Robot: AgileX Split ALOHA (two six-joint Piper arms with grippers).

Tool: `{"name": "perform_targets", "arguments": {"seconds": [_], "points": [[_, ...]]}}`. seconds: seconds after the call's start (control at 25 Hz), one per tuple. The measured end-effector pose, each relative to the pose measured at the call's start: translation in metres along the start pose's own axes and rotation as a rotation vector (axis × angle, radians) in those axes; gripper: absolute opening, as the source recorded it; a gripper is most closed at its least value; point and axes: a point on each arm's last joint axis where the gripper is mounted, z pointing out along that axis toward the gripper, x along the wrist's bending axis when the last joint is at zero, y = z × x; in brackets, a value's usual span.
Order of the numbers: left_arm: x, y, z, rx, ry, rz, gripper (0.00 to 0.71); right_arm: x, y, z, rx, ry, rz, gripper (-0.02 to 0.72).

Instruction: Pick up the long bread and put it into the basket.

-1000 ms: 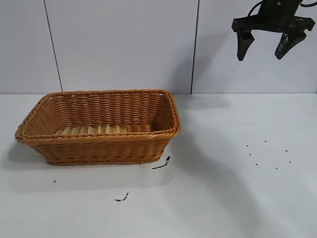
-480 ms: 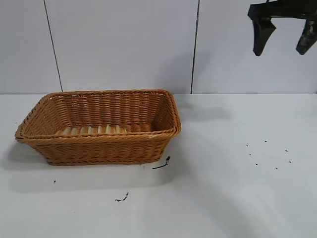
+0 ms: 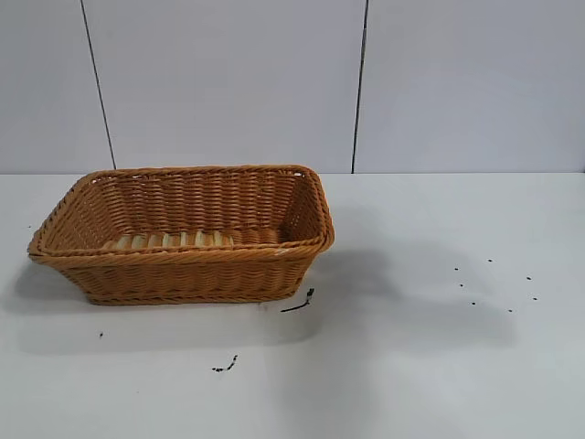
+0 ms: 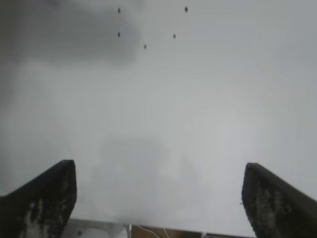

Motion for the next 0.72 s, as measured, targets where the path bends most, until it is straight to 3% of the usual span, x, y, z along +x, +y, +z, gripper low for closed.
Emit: {"name": "perform_targets", "arguments": {"seconds": [0.44,0.6,0.72], "points": [[0.0,0.0,0.0,0.0,0.0,0.0,0.696,-0.002,-0.095,-0.037,-0.564,0.023,0.005,0.619],[0.0,0.0,0.0,0.0,0.0,0.0,0.696,-0.002,-0.113,-0.046,-0.697,0.027,0.005,0.619],[0.0,0.0,0.0,0.0,0.0,0.0,0.696,-0.003,-0.118,-0.048,-0.728,0.027,0.005,0.619]]}}
